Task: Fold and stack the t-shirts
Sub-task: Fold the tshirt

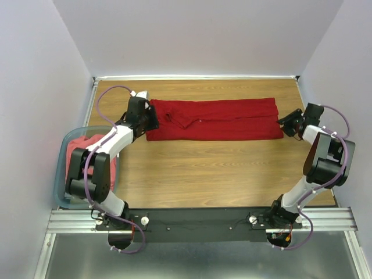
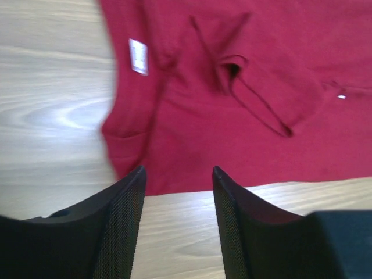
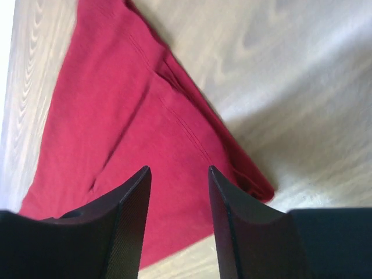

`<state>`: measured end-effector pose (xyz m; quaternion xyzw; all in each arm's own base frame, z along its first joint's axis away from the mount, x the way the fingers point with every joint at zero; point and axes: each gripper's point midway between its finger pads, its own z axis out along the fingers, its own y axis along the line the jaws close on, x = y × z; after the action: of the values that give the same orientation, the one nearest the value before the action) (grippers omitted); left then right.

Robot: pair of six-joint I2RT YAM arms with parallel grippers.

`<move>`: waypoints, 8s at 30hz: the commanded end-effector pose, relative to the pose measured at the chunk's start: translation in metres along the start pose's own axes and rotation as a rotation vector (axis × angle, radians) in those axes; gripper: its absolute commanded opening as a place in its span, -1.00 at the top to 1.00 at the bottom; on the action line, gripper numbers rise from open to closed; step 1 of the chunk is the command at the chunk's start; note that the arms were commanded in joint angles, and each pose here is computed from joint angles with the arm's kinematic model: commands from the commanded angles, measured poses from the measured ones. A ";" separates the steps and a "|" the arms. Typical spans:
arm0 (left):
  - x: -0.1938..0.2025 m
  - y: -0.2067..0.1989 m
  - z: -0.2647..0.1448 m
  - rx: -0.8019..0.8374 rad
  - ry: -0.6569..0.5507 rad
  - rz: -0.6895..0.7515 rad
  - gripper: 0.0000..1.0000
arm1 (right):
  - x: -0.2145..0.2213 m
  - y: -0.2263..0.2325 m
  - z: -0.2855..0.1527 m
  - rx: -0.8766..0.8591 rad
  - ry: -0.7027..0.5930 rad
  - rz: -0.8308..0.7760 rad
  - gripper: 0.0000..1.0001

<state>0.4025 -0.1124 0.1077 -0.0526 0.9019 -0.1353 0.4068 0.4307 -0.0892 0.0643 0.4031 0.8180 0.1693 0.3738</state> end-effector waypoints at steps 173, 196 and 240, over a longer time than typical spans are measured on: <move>0.040 -0.031 -0.003 0.087 0.090 -0.101 -0.23 | 0.331 0.255 -0.044 -0.397 0.368 -0.335 0.92; 0.077 -0.050 0.034 0.015 0.191 -0.189 0.16 | 0.339 0.237 -0.023 -0.404 0.452 -0.403 0.92; 0.048 -0.045 0.045 -0.125 0.115 -0.149 1.00 | 0.339 0.215 -0.026 -0.404 0.494 -0.396 0.92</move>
<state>0.3942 -0.1859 0.0359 -0.1450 0.9286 -0.1492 0.3072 0.3973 0.3149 0.0435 0.1128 0.8959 0.3380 0.2652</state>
